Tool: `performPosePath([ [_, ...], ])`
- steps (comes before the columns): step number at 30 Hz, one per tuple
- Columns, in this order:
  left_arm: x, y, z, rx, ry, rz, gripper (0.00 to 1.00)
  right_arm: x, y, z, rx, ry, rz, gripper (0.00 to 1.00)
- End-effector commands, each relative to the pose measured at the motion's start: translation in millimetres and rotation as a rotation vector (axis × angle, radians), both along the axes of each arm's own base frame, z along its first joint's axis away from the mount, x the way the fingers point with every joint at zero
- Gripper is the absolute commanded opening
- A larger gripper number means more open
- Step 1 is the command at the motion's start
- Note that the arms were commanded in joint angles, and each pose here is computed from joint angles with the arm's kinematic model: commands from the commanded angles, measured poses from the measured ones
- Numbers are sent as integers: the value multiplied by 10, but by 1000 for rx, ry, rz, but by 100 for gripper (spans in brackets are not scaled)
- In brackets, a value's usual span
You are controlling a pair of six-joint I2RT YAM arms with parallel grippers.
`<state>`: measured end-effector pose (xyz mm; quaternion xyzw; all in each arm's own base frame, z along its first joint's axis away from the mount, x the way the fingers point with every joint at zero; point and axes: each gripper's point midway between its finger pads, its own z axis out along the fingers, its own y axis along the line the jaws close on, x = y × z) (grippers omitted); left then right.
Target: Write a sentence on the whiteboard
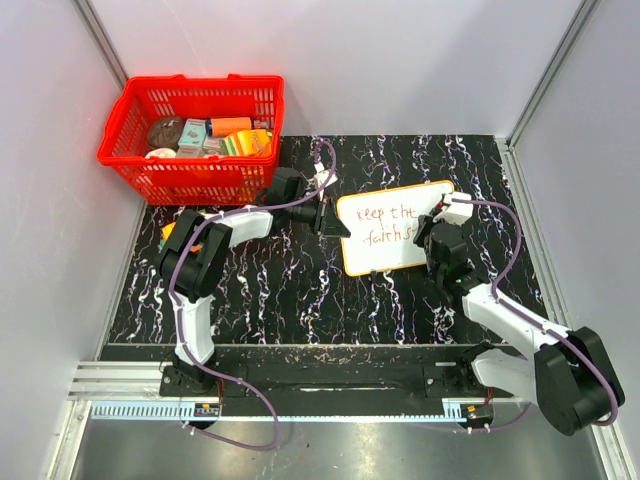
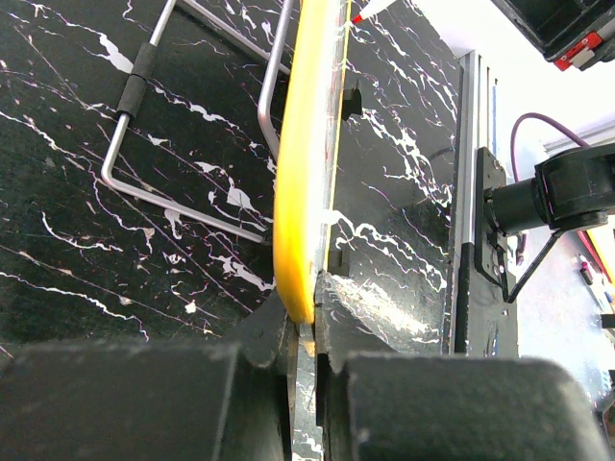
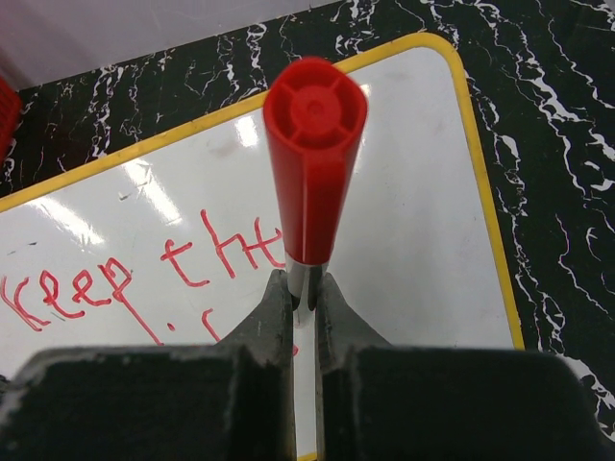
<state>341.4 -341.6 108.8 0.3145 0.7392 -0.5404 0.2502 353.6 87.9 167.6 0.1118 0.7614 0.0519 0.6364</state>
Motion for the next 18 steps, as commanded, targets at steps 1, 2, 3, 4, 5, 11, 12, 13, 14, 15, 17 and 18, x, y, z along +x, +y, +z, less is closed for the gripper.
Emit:
performPosePath([
  [1,-151,81,-600,146,12,-10,0,113,-19,231,45,-74,-25,0],
  [2,-155,76,-593,146,11,-11,0,118,-21,228,47,-74,-24,0],
  [3,-149,82,-608,148,12,-9,0,120,-12,235,48,-76,-19,0],
  [4,-152,75,-602,146,11,-12,0,126,-9,247,51,-79,-19,0],
  [5,-154,77,-601,147,12,-10,0,128,-11,247,52,-79,-20,0],
  [11,-149,82,-602,147,12,-9,0,150,14,171,57,-63,-9,0],
  [12,-154,77,-601,147,12,-10,0,153,21,163,59,-63,-6,0],
  [13,-151,78,-603,148,10,-10,0,158,29,145,59,-58,-4,0],
  [14,-144,81,-595,147,9,-7,0,160,31,138,58,-57,-5,0],
  [15,-151,77,-596,147,10,-9,0,162,23,133,58,-57,-8,0],
  [17,-154,77,-601,147,12,-10,0,160,-7,155,55,-64,-21,0],
  [18,-151,77,-596,147,10,-9,0,152,-26,136,51,-60,-27,0],
])
